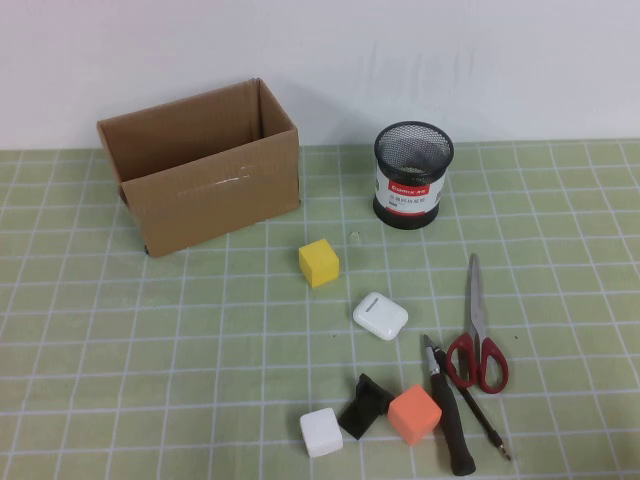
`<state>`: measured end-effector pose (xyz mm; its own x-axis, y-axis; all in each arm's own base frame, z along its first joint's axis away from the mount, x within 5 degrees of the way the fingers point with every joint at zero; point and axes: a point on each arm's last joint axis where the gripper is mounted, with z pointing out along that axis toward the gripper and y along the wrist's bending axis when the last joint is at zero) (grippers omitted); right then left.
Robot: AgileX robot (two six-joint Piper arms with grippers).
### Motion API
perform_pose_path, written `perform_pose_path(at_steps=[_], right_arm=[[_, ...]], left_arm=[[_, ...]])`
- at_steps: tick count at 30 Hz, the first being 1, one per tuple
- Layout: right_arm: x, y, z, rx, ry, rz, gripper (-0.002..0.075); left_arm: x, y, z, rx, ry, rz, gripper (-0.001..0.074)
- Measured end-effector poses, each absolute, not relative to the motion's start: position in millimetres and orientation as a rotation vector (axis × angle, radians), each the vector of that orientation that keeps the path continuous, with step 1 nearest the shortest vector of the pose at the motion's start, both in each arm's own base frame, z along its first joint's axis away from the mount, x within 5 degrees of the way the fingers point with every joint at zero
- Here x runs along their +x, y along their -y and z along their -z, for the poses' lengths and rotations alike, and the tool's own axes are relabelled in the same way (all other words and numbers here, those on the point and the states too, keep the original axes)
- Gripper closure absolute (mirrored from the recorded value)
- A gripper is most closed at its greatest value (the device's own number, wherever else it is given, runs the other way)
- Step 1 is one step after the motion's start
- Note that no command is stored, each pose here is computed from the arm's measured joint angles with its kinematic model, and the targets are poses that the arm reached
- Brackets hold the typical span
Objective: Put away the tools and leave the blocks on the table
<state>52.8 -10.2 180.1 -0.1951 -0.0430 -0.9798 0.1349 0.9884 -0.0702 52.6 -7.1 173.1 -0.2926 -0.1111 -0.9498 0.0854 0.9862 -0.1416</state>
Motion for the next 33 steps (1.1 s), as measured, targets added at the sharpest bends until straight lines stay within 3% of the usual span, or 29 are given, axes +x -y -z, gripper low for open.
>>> perform_pose_path(at_steps=[22,27,33], right_arm=[[53.5,9.5,-183.5,0.061,-1.722,0.156,0.0735],[54.7,7.6,-193.0,0.037,-1.617,0.146,0.0735],[51.9,0.8,-221.7,-0.022,-1.297,0.105,0.0735]], left_arm=[[52.6,7.1,-173.1,-0.019,-1.858,0.192,0.0739],[52.6,7.1,-173.1,-0.019,-1.858,0.192,0.0739],[52.6,7.1,-173.1,-0.019,-1.858,0.192,0.0739]])
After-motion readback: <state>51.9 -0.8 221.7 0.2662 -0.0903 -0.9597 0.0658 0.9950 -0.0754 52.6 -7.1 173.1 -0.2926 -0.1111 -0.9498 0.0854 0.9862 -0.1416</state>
